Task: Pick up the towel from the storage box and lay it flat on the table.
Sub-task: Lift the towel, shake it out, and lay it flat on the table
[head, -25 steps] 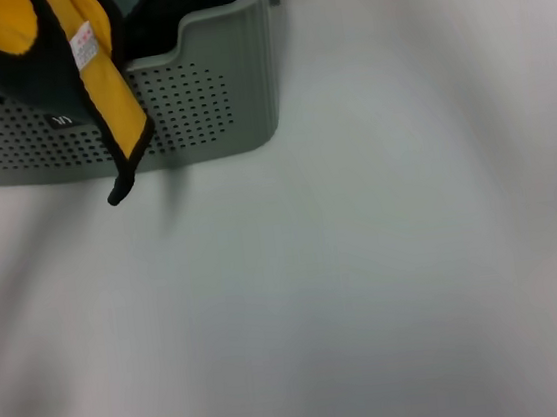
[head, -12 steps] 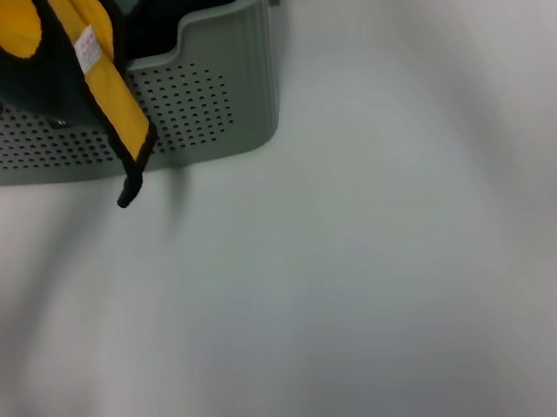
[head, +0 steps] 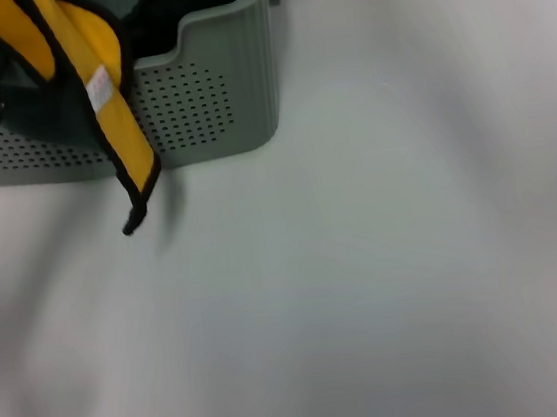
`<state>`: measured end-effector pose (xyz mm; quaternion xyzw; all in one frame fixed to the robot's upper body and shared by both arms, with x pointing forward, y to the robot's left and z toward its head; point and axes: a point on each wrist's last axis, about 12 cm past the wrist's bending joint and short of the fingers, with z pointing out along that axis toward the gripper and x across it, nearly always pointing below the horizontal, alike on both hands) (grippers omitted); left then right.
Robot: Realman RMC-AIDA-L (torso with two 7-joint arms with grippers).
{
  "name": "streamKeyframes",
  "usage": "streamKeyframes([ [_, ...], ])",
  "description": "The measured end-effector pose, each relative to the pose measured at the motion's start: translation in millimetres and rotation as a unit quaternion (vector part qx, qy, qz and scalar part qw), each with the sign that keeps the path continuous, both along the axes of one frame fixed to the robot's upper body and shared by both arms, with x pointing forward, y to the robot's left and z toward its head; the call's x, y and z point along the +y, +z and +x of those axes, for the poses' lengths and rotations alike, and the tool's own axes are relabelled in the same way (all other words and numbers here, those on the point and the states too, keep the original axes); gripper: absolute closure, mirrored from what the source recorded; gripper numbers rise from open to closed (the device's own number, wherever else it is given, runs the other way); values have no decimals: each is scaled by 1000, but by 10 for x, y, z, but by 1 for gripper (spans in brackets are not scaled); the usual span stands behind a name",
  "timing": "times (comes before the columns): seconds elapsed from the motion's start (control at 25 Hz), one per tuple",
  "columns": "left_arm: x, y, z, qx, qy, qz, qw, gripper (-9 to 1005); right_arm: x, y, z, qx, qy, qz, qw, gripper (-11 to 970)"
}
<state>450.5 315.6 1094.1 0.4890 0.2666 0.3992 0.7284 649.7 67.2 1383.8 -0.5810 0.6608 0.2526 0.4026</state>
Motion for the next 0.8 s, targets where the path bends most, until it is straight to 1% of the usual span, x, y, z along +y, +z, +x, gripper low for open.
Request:
streamKeyframes([
  [0.12,3,13,28,10,-5,-10,1000,578,18,4,-55,-16,16,-19,1000,954],
  [0.24,-12,36,59,19,-12,-19,1000,577,36,70,-111,-29,33,-25,999,954],
  [0.36,-67,38,122,35,-16,-17,999,576,101,147,-183,-47,52,-39,997,954],
  [0.48,-142,28,178,52,-19,-10,998,578,123,172,-194,-57,53,-47,996,953],
  [0.56,-170,23,220,66,-18,-16,998,578,117,190,-194,-62,53,-46,996,953],
  [0.64,-167,35,258,76,-12,-33,996,580,39,210,-176,-68,50,-37,996,953],
  [0.72,-144,58,278,79,-7,-57,995,580,-103,259,-176,-78,48,-22,996,953],
  [0.8,-110,85,293,86,-7,-94,992,581,-304,306,-190,-86,44,-3,995,953],
])
